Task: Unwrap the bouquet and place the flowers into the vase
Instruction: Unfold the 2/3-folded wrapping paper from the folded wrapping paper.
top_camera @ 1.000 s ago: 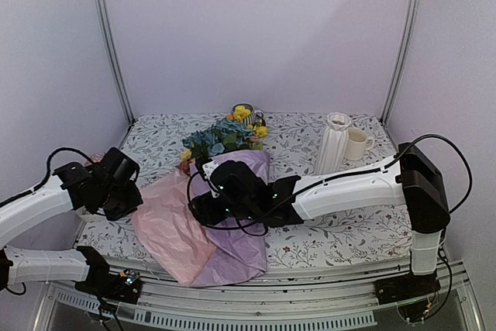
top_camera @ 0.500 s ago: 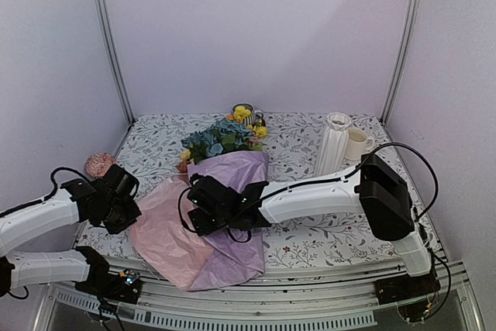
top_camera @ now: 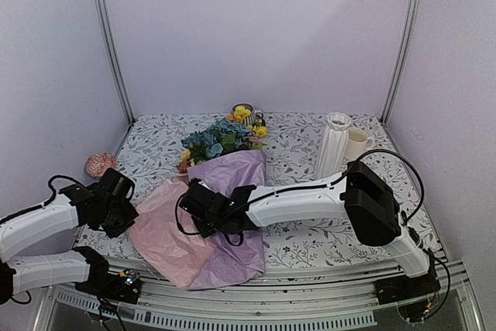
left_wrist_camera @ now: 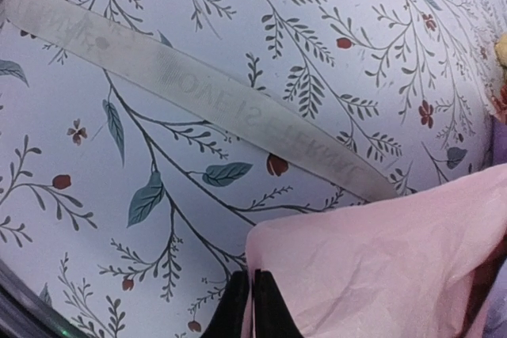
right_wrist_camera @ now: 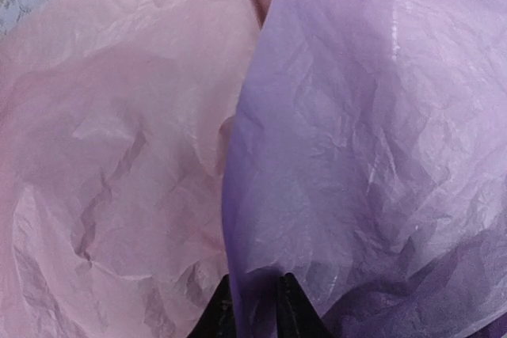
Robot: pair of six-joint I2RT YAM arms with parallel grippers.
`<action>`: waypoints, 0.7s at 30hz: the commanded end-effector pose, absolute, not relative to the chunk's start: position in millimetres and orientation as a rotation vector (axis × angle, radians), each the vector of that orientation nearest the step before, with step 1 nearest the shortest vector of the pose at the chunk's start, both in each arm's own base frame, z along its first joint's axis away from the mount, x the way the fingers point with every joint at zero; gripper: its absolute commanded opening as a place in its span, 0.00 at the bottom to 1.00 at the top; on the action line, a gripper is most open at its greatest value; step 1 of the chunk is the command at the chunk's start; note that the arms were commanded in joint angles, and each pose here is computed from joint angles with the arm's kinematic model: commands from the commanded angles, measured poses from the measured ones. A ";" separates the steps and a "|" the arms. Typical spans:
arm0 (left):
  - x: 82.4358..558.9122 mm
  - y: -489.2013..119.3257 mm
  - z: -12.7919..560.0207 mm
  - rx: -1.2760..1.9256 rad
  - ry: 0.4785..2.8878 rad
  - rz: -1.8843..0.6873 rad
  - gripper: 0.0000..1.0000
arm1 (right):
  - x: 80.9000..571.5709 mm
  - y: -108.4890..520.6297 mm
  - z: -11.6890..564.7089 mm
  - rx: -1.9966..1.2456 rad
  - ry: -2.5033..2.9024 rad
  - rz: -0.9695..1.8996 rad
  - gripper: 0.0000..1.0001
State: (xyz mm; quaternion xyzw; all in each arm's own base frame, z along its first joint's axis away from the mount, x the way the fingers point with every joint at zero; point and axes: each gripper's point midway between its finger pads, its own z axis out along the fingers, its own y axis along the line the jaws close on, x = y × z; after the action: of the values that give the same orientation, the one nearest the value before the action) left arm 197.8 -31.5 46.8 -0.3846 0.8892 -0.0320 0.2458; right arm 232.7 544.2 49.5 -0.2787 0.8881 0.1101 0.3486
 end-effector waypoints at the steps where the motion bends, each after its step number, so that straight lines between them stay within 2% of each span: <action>1: 198.6 -29.3 47.8 -1.064 2.404 -0.107 0.06 | 236.3 543.2 89.1 -0.668 2.235 0.318 0.14; 6: 200.7 -27.3 50.9 -1.051 2.396 -0.092 0.06 | 237.6 533.8 119.4 -0.624 2.180 0.357 0.05; 13: 201.5 -25.5 55.0 -1.061 2.375 -0.097 0.10 | 240.8 496.9 170.6 -0.503 2.096 0.380 0.04; 17: 202.6 -23.6 62.8 -1.066 2.348 -0.103 0.22 | 243.2 459.4 187.0 -0.402 2.067 0.348 0.04; 21: 203.9 -16.6 80.8 -1.078 2.297 -0.086 0.46 | 241.4 416.5 190.8 -0.294 2.070 0.320 0.04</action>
State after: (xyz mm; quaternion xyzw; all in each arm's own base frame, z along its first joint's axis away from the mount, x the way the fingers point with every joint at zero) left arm 200.2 -26.9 60.0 -0.3926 0.8778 -0.0426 0.2712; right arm 237.6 452.9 175.2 -0.1818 0.8561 0.1395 0.4632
